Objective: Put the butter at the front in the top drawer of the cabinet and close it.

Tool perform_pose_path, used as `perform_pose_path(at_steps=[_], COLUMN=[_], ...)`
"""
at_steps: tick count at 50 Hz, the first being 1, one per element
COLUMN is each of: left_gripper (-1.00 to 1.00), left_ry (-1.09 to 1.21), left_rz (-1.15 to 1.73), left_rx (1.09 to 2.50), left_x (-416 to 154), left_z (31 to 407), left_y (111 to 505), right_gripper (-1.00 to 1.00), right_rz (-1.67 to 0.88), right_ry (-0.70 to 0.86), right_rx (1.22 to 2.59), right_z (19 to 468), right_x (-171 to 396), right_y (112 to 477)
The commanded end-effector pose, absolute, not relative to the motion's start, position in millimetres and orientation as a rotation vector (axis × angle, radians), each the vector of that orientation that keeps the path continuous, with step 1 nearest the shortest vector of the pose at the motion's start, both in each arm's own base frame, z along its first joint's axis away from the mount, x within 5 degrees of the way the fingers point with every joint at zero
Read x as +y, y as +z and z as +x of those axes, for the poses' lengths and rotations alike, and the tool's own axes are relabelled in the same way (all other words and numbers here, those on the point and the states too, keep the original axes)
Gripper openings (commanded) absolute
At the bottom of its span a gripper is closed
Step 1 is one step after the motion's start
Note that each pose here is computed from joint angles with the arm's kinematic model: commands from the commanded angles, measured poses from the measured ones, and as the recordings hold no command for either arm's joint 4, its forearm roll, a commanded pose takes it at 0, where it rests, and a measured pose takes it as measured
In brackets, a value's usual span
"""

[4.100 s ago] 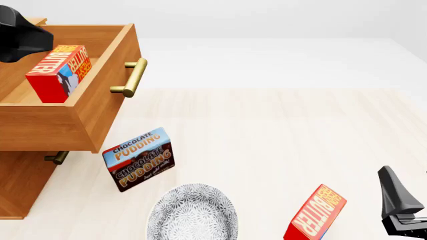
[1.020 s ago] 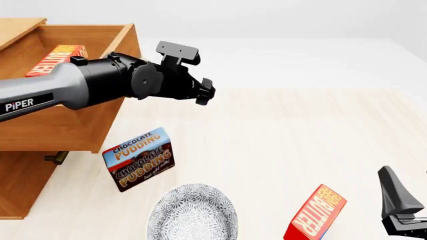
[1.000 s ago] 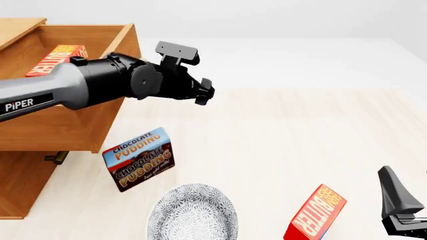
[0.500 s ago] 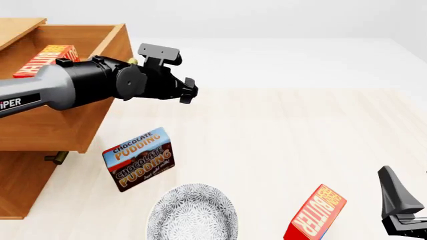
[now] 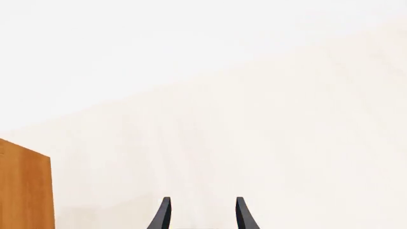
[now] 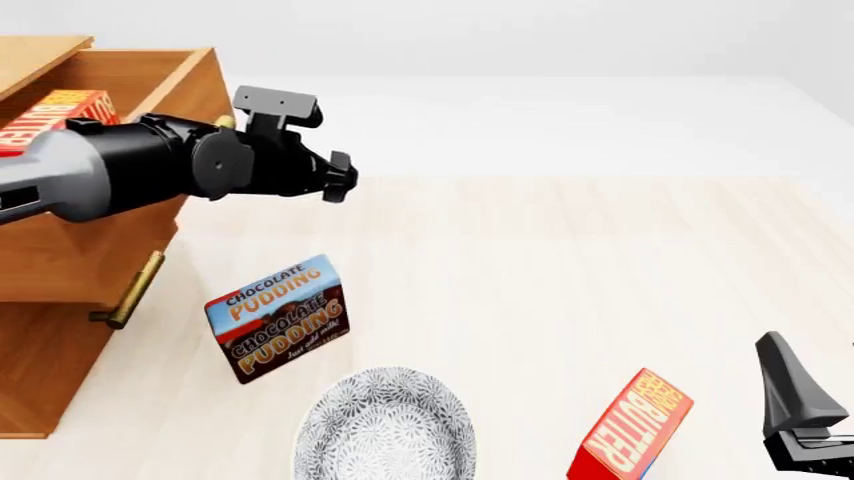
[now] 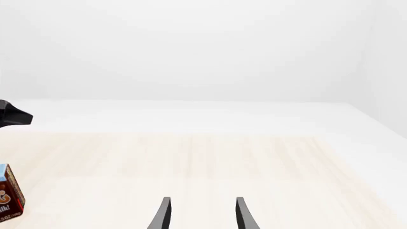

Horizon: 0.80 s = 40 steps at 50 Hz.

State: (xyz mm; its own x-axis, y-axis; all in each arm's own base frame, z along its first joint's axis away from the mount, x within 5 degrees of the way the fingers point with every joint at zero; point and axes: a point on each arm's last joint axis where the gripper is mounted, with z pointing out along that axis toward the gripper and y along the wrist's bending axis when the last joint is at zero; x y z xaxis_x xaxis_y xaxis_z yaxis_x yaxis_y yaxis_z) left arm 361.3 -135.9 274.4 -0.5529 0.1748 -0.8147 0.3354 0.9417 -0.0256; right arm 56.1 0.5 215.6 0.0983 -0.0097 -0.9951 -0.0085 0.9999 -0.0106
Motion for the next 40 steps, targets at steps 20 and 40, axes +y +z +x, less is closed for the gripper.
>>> perform_pose_path(at_steps=[20, 40], left_gripper=[1.00, 1.00], left_ry=[-0.158, -0.092], left_rz=[0.219, 0.119], left_rx=[2.158, 2.148], left_x=[-87, -47], left_z=[357, 350], left_y=[277, 277], right_gripper=[1.00, 1.00], right_rz=[-0.014, -0.014], right_ry=[-0.001, -0.001], right_rx=[1.472, 1.472], right_z=[56, 56], right_x=[0, 1], right_y=[215, 215])
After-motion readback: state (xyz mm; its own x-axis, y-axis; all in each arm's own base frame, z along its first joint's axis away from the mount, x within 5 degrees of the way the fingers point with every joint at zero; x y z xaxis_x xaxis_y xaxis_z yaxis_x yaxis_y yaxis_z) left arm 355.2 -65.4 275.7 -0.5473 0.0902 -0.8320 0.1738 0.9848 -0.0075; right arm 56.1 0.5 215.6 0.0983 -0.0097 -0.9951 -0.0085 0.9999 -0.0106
